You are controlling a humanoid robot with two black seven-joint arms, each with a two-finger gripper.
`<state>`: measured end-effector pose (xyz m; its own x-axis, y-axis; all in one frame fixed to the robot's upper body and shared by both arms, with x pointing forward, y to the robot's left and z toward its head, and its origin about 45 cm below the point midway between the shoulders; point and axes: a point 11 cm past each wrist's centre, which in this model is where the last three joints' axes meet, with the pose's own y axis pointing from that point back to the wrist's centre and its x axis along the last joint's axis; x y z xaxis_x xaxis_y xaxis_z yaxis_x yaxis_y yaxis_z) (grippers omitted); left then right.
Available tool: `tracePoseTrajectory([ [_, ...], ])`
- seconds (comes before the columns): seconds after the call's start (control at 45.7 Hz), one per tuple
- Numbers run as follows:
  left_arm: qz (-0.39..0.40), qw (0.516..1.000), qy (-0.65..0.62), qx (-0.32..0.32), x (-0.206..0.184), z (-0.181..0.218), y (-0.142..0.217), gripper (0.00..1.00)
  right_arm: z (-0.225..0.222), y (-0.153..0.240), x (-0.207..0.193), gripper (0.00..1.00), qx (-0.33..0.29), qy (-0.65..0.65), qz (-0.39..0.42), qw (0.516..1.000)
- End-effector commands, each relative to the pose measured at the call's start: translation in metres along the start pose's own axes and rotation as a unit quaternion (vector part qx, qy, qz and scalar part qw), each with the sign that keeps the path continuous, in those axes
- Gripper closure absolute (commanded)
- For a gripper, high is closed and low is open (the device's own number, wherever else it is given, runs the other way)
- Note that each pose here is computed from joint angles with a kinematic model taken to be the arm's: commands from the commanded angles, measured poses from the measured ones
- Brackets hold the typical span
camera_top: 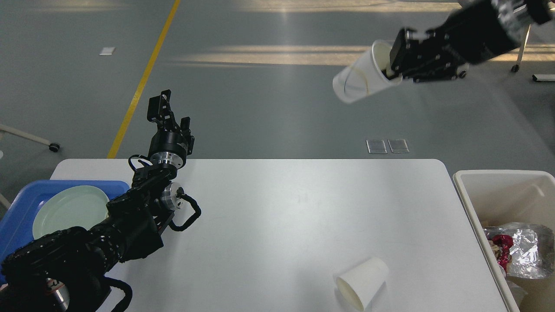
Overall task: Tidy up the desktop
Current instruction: 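Lift the paper cup with the right gripper and carry it up, then lower the paper cup into the white bin and release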
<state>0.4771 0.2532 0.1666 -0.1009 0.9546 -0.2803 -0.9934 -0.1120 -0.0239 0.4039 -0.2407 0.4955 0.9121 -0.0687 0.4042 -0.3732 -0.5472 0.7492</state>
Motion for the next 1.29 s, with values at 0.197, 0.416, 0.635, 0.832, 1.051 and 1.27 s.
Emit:
tracePoseTrajectory([
  [0.197, 0.000, 1.000, 0.000, 0.000, 0.000, 0.000, 0.000, 0.02, -0.057, 0.108, 0.022, 1.00, 0.043, 0.057, 0.130, 0.989],
  [0.416, 0.000, 1.000, 0.000, 0.000, 0.000, 0.000, 0.000, 0.02, -0.042, 0.106, 0.023, 1.00, 0.018, 0.048, 0.130, 0.990],
  [0.635, 0.000, 1.000, 0.000, 0.000, 0.000, 0.000, 0.000, 0.02, 0.066, 0.041, 0.004, 1.00, -0.086, -0.024, 0.046, 0.995],
  [0.832, 0.000, 1.000, 0.000, 0.000, 0.000, 0.000, 0.000, 0.02, 0.180, -0.011, -0.041, 1.00, -0.190, -0.085, -0.033, 0.978],
  [1.051, 0.000, 1.000, 0.000, -0.001, 0.000, 0.001, 0.000, 0.02, 0.287, -0.045, -0.082, 1.00, -0.298, -0.093, 0.014, 0.950],
  [1.27, 0.000, 1.000, 0.001, -0.001, 0.000, 0.001, 0.000, 0.02, 0.364, -0.066, -0.119, 0.99, -0.381, -0.083, 0.052, 0.919],
])
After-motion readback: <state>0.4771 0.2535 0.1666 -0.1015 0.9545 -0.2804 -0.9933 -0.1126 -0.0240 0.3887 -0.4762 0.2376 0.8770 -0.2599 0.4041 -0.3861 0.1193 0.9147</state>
